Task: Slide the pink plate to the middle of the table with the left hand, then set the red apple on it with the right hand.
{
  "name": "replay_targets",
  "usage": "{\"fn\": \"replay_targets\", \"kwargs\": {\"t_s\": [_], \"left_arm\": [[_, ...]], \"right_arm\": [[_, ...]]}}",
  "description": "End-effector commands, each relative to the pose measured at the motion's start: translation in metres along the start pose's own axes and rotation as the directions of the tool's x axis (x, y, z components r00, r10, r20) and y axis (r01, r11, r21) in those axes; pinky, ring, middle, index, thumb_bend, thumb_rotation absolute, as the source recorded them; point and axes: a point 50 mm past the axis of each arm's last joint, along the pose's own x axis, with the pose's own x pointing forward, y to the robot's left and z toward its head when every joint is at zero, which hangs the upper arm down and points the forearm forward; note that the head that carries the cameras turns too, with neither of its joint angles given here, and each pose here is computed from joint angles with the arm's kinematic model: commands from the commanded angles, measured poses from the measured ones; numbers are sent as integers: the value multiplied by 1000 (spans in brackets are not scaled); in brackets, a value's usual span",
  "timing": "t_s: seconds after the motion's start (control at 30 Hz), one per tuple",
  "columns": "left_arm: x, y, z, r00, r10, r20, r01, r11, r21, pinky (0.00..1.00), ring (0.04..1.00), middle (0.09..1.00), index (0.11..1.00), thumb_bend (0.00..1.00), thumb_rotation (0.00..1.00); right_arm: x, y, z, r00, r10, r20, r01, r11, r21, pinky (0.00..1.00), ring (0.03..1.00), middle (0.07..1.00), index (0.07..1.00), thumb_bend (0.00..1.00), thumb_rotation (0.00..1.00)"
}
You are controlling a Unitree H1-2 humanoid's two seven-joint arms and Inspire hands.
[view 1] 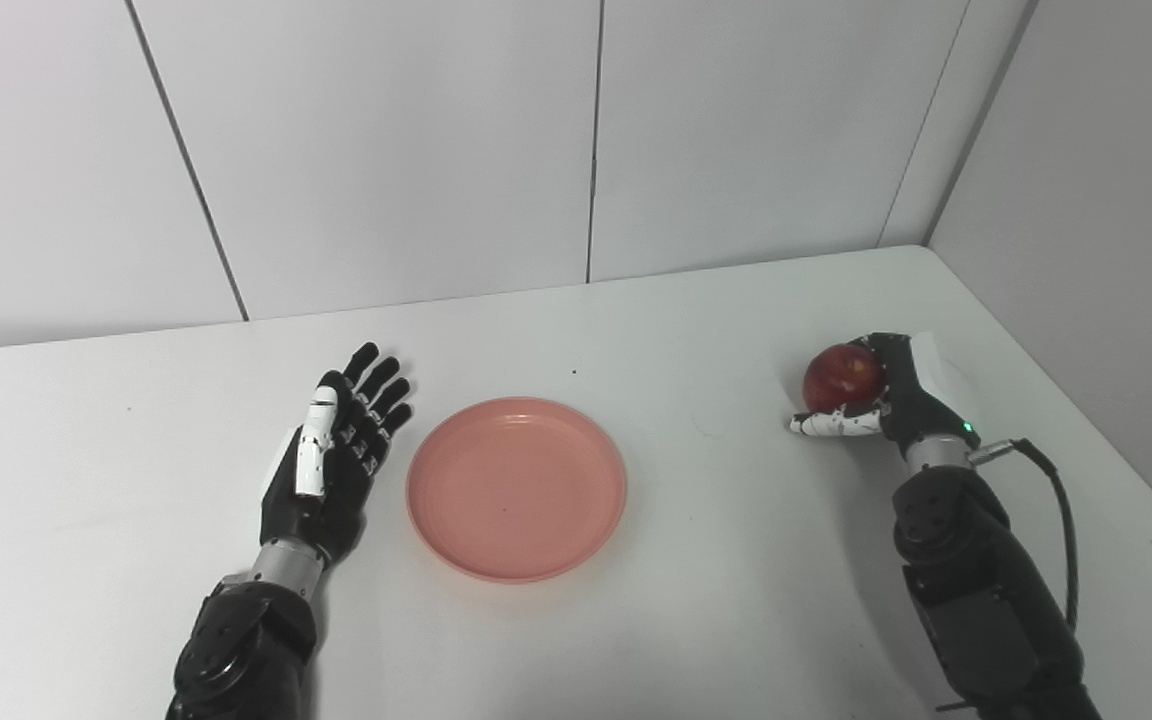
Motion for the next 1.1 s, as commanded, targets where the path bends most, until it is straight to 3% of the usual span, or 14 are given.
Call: {"fn": "replay_targets", "kwargs": {"t_s": [0.0,0.3,0.57,0.8,1.07], "left_arm": [[-8,6,-16,997,24,-78,-26,999,-25,948,938,941,927,420,1000],[-8,5,-16,997,26,-78,-28,999,-22,943,937,940,926,422,1000],[-7,4,-16,997,25,-78,-27,999,-31,946,939,941,927,421,1000],[-6,1,-16,996,29,-79,-31,999,-23,943,937,939,925,423,1000],[-4,-4,-19,996,32,-79,-35,999,-33,947,938,940,924,425,1000]], "right_arm": [[11,-18,14,996,-73,53,75,997,-26,357,426,494,484,523,137],[9,-23,16,994,-91,59,91,996,-7,352,420,485,485,520,135],[3,-38,28,983,-148,109,141,988,65,351,410,475,484,520,134],[-9,-55,56,961,-192,201,174,979,102,367,429,478,484,520,135],[-24,-56,89,930,-188,316,157,980,120,324,392,453,484,519,132]]}}
